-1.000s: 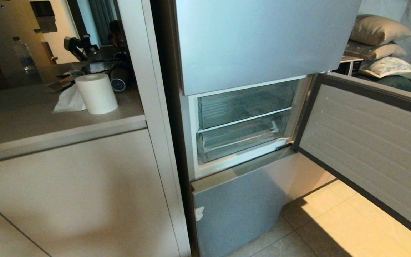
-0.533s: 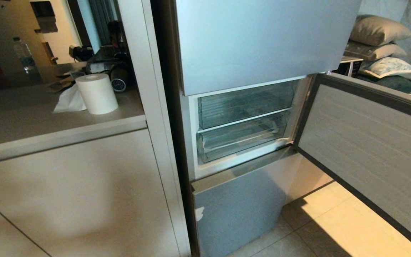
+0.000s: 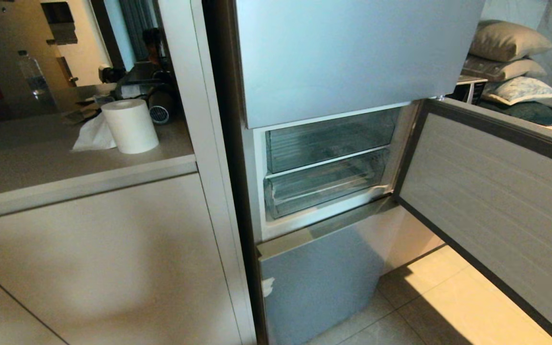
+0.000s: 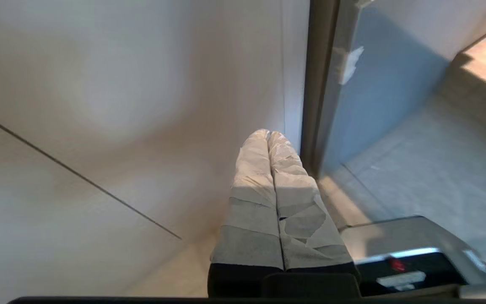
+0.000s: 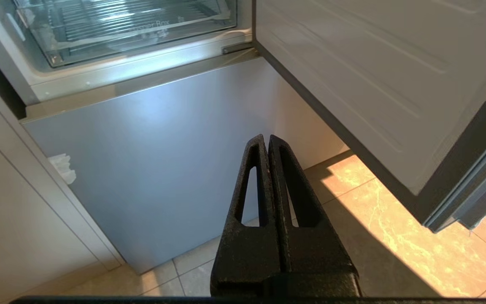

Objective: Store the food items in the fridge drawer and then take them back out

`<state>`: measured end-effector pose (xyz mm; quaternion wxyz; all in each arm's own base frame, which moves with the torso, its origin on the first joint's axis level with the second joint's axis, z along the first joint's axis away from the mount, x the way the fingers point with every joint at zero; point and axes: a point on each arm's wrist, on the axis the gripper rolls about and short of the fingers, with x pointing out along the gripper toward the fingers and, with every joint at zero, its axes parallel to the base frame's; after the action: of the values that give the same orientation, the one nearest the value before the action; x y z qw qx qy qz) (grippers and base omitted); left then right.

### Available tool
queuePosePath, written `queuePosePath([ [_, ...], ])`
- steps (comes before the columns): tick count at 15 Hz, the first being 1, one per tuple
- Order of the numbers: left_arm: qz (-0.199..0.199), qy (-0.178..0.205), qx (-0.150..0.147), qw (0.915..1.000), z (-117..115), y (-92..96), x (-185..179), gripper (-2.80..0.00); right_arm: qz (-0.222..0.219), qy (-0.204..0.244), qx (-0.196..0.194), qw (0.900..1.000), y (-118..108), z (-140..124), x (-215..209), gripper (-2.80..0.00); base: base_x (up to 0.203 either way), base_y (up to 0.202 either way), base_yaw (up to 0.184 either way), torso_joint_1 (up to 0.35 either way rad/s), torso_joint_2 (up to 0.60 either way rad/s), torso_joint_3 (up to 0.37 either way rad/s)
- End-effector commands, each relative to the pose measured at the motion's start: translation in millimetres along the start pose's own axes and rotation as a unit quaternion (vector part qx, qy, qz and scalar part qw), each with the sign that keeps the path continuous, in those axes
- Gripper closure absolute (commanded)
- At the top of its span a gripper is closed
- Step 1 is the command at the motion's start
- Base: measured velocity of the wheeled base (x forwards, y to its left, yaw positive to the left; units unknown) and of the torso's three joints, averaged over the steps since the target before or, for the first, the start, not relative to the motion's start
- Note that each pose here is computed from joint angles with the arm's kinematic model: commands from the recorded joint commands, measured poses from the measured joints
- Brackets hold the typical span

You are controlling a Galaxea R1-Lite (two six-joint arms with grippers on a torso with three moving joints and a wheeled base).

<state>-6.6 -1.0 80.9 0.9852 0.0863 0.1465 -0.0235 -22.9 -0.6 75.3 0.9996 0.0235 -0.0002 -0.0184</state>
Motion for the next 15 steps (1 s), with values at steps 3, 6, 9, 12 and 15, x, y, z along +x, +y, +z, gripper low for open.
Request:
queuePosePath([
  [3, 0.008, -0.107, 0.017, 0.9941, -8, -2.4, -15, 0.00, 0.000, 0.001, -0.002, 1.000, 0, 0, 0, 0.00, 0.000, 0.000, 0.000, 0.000, 0.00, 0.000],
  [6, 0.017, -0.140, -0.059, 0.9882, -10, -1.7, -15, 0.00, 0.000, 0.001, -0.002, 1.000, 0, 0, 0, 0.00, 0.000, 0.000, 0.000, 0.000, 0.00, 0.000],
  [9, 0.026, -0.142, -0.085, 0.9859, -10, -1.1, -14, 0.00, 0.000, 0.001, -0.001, 1.000, 0, 0, 0, 0.00, 0.000, 0.000, 0.000, 0.000, 0.00, 0.000],
  [12, 0.026, -0.141, -0.085, 0.9859, -10, -1.1, -14, 0.00, 0.000, 0.001, -0.001, 1.000, 0, 0, 0, 0.00, 0.000, 0.000, 0.000, 0.000, 0.00, 0.000],
  [15, 0.026, -0.141, -0.085, 0.9860, -10, -1.1, -14, 0.00, -0.001, 0.000, -0.007, 1.000, 0, 2, 0, 0.00, 0.000, 0.000, 0.000, 0.000, 0.00, 0.000],
])
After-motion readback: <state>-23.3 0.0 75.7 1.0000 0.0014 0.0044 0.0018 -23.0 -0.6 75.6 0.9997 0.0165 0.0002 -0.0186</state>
